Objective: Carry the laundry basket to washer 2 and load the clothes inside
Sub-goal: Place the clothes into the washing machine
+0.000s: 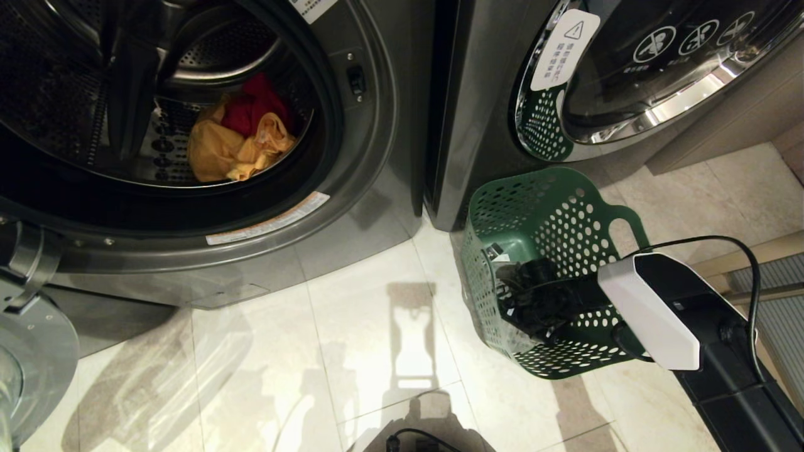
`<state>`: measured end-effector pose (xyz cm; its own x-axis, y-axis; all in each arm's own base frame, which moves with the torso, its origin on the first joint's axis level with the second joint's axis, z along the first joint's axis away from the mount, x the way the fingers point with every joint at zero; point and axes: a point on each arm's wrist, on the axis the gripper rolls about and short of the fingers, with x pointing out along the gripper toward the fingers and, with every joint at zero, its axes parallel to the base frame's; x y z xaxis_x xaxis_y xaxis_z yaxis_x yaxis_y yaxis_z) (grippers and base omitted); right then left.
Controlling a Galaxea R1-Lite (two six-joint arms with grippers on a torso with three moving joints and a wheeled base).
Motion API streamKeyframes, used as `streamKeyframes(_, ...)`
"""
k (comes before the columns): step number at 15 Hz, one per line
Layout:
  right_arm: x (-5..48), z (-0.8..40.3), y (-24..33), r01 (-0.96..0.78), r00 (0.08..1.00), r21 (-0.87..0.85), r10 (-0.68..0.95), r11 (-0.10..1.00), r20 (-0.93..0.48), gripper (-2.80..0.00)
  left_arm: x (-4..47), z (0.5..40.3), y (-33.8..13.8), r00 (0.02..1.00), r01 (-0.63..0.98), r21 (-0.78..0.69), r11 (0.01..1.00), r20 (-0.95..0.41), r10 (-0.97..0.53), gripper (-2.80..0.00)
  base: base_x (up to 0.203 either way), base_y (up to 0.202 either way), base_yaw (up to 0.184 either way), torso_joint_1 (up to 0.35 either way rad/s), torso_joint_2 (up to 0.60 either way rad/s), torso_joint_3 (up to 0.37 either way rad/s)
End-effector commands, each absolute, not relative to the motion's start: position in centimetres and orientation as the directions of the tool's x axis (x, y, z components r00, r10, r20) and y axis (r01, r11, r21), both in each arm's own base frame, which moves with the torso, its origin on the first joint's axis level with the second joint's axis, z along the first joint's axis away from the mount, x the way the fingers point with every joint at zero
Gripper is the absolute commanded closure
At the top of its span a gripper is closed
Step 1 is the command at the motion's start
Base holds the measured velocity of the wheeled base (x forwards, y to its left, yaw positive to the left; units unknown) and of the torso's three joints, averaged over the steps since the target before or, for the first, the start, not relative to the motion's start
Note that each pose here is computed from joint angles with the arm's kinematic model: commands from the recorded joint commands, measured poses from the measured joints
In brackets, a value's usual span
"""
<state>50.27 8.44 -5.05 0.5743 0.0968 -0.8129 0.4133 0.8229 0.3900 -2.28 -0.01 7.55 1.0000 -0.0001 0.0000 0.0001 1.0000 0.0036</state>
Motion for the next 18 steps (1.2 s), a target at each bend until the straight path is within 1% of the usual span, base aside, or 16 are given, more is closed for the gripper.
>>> streamKeyframes(1, 50.23, -5.08, 8.54, 0.414, 0.574, 0.384, 0.092, 0.825, -0.814, -2.8, -2.27, 7.55, -0.01, 1.0, 0.0, 0.005, 1.0, -0.002, 0.0, 0.0, 0.0, 0.0, 0.0, 0.0, 0.0, 0.0)
streamKeyframes(9, 50.25, -5.04, 8.54, 0.413, 0.575, 0.384, 0.09, 0.826, -0.813, -2.8, -2.27, 7.55, -0.01, 1.0, 0.0, 0.003, 1.0, -0.002, 0.0, 0.0, 0.0, 0.0, 0.0, 0.0, 0.0, 0.0)
streamKeyframes(15, 50.16, -5.17, 8.47, 0.456, 0.569, 0.413, 0.099, 0.788, -0.817, -2.8, -2.27, 7.55, -0.01, 1.0, 0.0, 0.003, 1.0, -0.002, 0.0, 0.0, 0.0, 0.0, 0.0, 0.0, 0.0, 0.0)
streamKeyframes(18, 50.01, -5.15, 8.44, 0.457, 0.552, 0.393, 0.093, 0.798, -0.829, -2.8, -2.27, 7.55, -0.01, 1.0, 0.0, 0.005, 1.0, -0.002, 0.0, 0.0, 0.0, 0.0, 0.0, 0.0, 0.0, 0.0)
